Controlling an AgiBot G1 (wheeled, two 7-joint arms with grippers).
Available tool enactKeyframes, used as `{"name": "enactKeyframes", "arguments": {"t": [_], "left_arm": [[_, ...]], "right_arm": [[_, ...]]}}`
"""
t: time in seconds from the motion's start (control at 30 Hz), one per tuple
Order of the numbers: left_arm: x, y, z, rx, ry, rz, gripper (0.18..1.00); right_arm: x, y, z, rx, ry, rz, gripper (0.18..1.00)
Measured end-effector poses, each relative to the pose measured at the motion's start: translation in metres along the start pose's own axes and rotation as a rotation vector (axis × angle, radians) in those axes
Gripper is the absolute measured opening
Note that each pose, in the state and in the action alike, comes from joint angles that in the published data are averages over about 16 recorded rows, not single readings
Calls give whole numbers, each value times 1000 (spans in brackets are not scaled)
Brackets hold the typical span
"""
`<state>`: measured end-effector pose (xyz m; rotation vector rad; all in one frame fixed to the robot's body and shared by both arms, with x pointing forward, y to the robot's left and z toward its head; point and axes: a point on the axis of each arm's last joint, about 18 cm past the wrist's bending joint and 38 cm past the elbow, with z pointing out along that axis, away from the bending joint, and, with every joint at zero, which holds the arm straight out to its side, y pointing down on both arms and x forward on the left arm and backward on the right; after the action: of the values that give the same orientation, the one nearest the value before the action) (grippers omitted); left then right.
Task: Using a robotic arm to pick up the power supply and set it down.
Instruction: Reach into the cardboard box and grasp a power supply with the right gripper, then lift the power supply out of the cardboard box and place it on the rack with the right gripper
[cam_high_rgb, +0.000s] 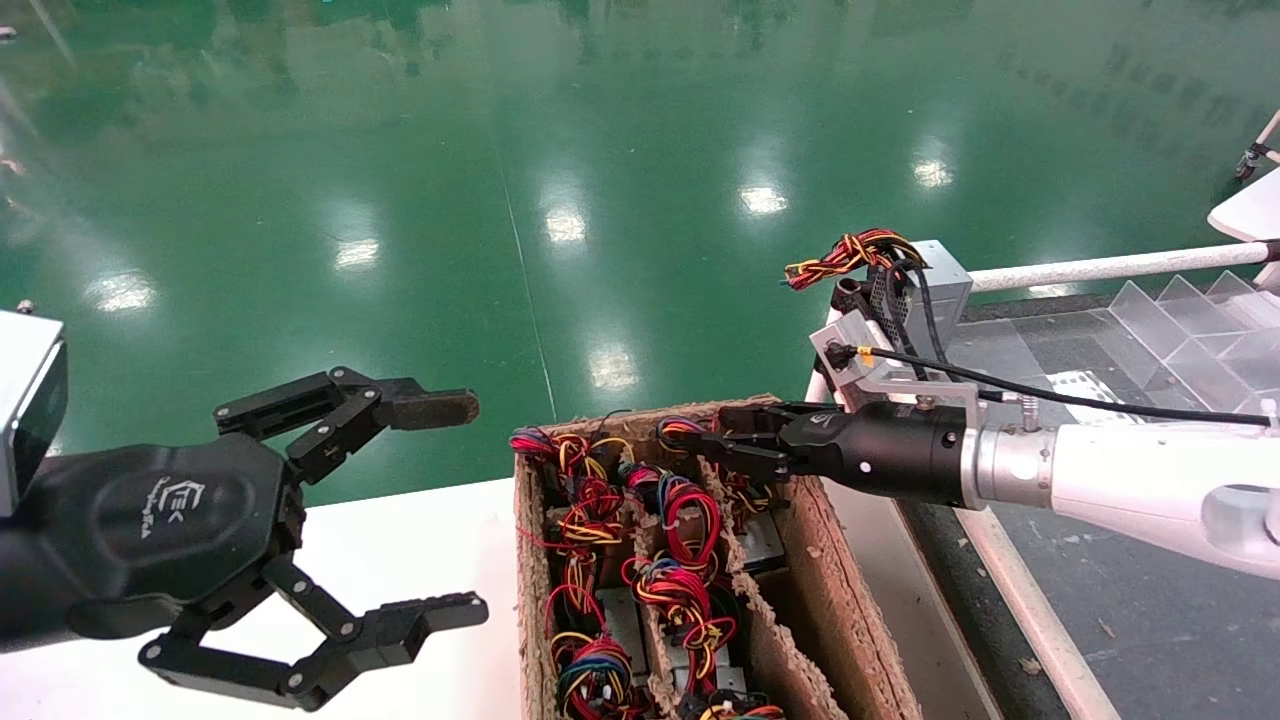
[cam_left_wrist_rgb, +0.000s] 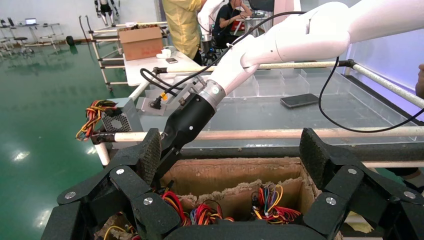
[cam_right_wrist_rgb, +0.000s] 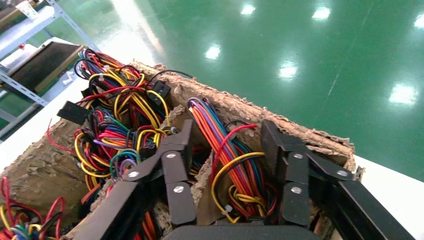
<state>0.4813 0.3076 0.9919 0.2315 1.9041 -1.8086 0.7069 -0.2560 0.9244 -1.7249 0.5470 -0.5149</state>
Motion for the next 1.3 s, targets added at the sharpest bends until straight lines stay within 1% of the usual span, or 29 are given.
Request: {"name": "enactKeyframes", "arguments": {"t": [0.13, 0.33, 0.53, 0.73, 0.97, 1.13, 1.3], "left_arm": [[0, 0, 0, 0, 0, 0, 1001], [0, 0, 0, 0, 0, 0, 1001], [0, 0, 0, 0, 0, 0, 1001], [0, 0, 0, 0, 0, 0, 1001], [0, 0, 0, 0, 0, 0, 1001], [0, 0, 0, 0, 0, 0, 1001], [0, 0, 0, 0, 0, 0, 1001]], "right_arm": [[0, 1, 3, -3, 4, -23, 544], [0, 1, 6, -3, 10, -53, 413], [1, -2, 4, 12, 12, -66, 310], [0, -6, 0, 39, 4, -64, 248], [-1, -17, -11, 89, -15, -60, 217], [-2, -33, -27, 143, -36, -57, 212], [-3, -56, -53, 214, -57, -53, 212]]}}
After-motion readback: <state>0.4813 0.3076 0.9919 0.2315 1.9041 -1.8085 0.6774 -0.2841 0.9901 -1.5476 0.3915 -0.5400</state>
